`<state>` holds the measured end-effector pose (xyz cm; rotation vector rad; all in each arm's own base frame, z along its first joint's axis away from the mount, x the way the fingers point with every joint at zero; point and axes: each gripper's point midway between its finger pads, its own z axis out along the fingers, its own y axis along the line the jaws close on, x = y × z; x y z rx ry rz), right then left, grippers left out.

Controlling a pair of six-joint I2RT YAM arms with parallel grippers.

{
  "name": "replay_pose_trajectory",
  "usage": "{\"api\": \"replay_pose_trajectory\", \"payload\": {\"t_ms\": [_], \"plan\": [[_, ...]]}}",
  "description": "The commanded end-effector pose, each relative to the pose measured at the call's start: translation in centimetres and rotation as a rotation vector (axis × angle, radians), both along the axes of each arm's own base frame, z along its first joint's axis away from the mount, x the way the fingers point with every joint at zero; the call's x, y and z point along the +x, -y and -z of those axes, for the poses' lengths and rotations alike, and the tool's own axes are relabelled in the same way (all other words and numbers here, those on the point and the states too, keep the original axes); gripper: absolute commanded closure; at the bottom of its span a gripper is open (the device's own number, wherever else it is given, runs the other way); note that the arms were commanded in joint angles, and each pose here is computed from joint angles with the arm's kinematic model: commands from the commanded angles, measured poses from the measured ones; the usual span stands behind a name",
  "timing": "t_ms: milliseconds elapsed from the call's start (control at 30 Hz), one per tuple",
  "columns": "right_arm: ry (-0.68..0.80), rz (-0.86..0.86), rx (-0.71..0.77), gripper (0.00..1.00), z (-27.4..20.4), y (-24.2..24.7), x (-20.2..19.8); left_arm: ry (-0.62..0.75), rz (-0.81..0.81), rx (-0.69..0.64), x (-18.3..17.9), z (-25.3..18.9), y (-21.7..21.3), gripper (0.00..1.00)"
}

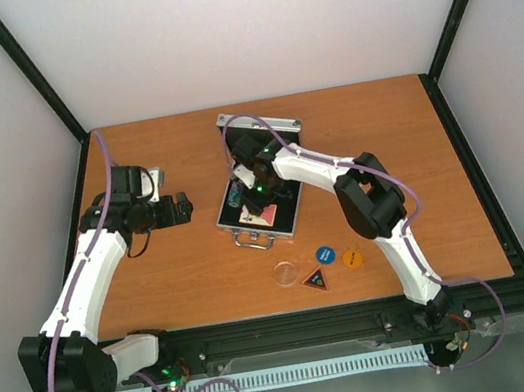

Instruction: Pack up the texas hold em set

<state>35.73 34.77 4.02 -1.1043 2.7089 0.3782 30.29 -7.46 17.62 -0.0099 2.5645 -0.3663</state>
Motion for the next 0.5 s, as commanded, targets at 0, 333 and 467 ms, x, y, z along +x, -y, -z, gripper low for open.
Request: {"api": "replay_pose_trajectory", "payload": {"t_ms": [0,333,467], "plan": [[0.106,0.038,-0.021,0.39,-3.8,1.1,1.1,0.050,-0.001,0.002,0.4,-1.9,-0.2,0.00],[0.269,0.209,-0.160,0.00,-8.1,6.6,1.5,0.058,0.003,0.003,1.2,-2.3,-0.1,0.00],[0.155,0.337,-0.148,0.00,-6.8,10.0,-0.3,0.066,0.003,0.000,1.8,-2.7,0.0,0.00]]}}
